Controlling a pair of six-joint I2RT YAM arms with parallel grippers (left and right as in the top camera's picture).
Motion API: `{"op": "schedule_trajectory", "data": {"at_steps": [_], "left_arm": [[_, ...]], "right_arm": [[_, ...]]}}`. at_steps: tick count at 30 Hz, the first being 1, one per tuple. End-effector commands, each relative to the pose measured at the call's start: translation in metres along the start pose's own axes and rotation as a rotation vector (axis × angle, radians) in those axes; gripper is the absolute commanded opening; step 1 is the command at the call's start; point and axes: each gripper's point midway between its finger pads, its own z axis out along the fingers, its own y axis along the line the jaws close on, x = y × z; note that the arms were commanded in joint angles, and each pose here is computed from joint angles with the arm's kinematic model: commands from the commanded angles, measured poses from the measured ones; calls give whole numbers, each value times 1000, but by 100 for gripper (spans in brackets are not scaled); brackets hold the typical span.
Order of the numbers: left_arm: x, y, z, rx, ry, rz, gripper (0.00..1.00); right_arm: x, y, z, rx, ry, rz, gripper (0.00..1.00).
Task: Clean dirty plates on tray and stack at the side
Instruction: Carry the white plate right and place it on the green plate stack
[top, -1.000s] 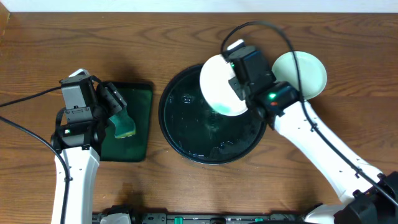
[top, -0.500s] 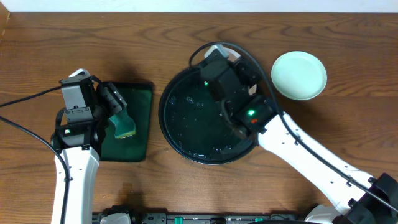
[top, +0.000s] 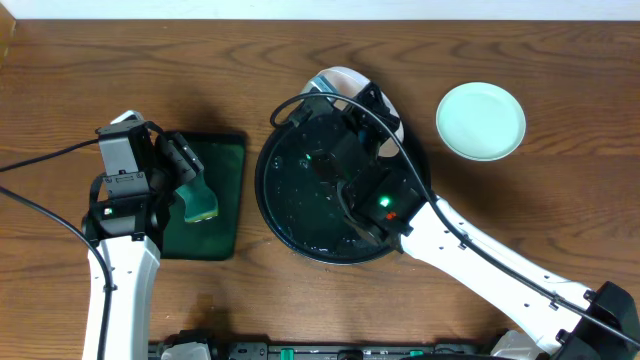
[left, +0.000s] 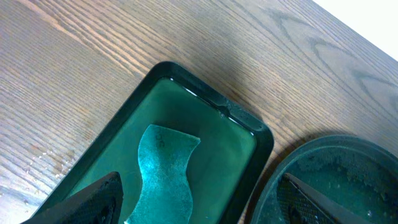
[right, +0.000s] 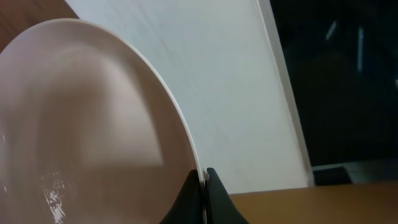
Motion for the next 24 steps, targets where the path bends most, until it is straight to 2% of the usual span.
{"op": "schedule_trajectory", "data": {"at_steps": [1, 16, 20, 24], "left_arm": [[-7, -2, -4, 7, -15, 3, 80], [-7, -2, -4, 7, -15, 3, 80], [-7, -2, -4, 6, -15, 3, 80], [-7, -2, -4, 7, -15, 3, 80]], "right_arm": [[2, -13, -5, 40, 18, -12, 1], [2, -9, 0, 11, 4, 62, 1], [11, -2, 12, -47, 17, 198, 1], [32, 28, 34, -271, 55, 378, 1]]}}
